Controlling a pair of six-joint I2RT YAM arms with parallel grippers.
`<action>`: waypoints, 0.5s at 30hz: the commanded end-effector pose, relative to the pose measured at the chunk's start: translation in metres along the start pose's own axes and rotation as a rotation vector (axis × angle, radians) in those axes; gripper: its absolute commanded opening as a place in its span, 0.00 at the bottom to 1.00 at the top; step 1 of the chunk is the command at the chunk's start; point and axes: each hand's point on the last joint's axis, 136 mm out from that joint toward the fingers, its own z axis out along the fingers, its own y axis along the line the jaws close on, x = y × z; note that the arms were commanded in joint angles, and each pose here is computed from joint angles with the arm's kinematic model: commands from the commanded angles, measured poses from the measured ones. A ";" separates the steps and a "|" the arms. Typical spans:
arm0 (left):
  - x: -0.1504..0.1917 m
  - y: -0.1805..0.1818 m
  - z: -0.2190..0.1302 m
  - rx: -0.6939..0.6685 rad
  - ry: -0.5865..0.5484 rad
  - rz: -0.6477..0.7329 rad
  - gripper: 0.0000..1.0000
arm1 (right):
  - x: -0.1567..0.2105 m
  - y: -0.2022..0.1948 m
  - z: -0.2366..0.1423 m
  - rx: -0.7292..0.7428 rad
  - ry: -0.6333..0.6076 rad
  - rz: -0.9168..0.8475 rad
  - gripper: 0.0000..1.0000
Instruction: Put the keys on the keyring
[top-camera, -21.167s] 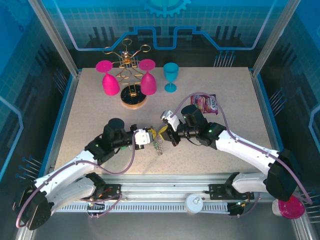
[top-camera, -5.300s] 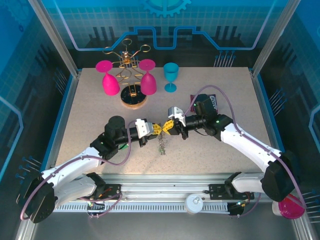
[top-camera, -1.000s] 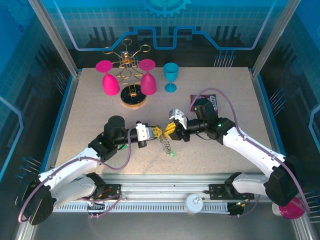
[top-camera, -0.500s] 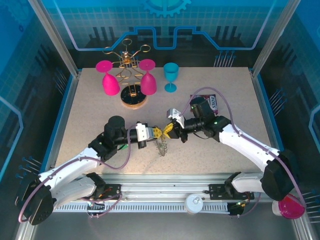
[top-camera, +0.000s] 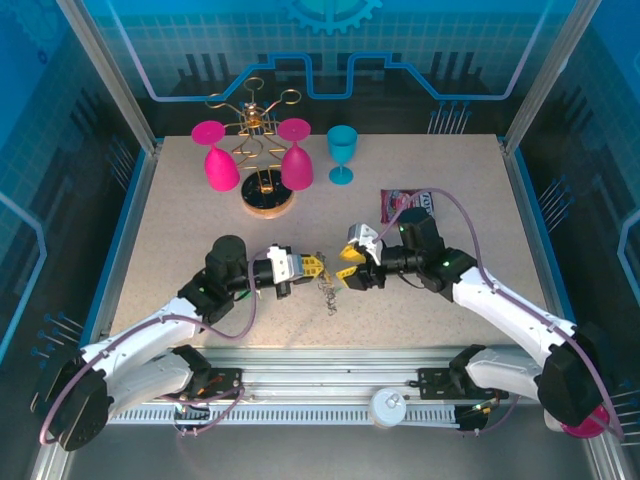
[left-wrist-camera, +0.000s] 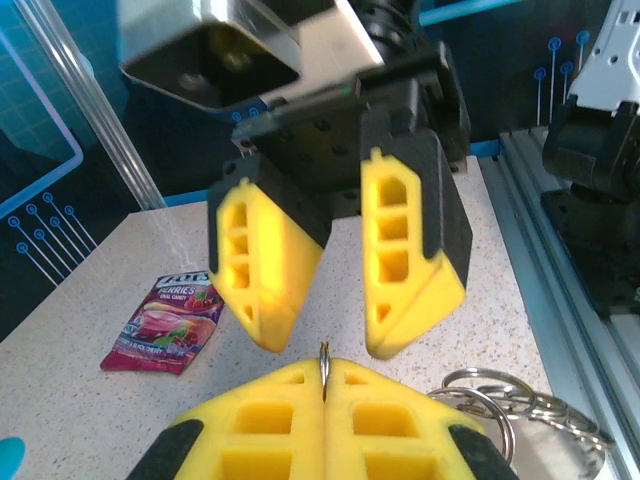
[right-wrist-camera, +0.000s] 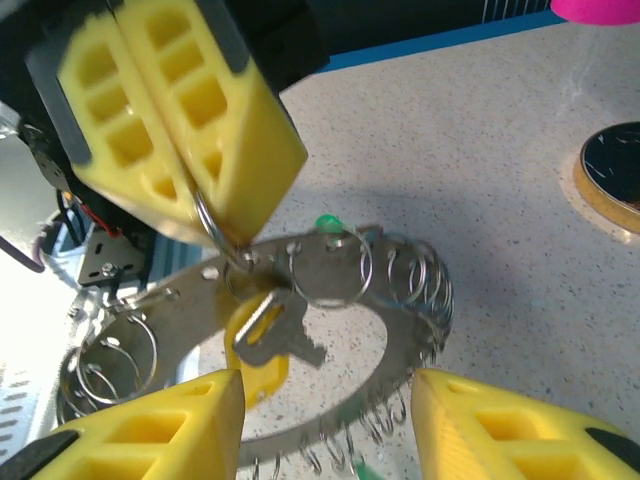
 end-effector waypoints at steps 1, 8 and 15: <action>-0.020 0.001 -0.002 0.013 -0.091 0.020 0.00 | 0.005 0.001 0.008 0.022 0.008 -0.054 0.49; -0.020 0.003 -0.001 0.009 -0.102 0.005 0.00 | 0.001 0.005 0.025 0.021 -0.037 -0.060 0.50; -0.021 0.004 -0.001 -0.002 -0.116 -0.002 0.00 | -0.004 0.002 0.031 0.042 -0.070 -0.061 0.45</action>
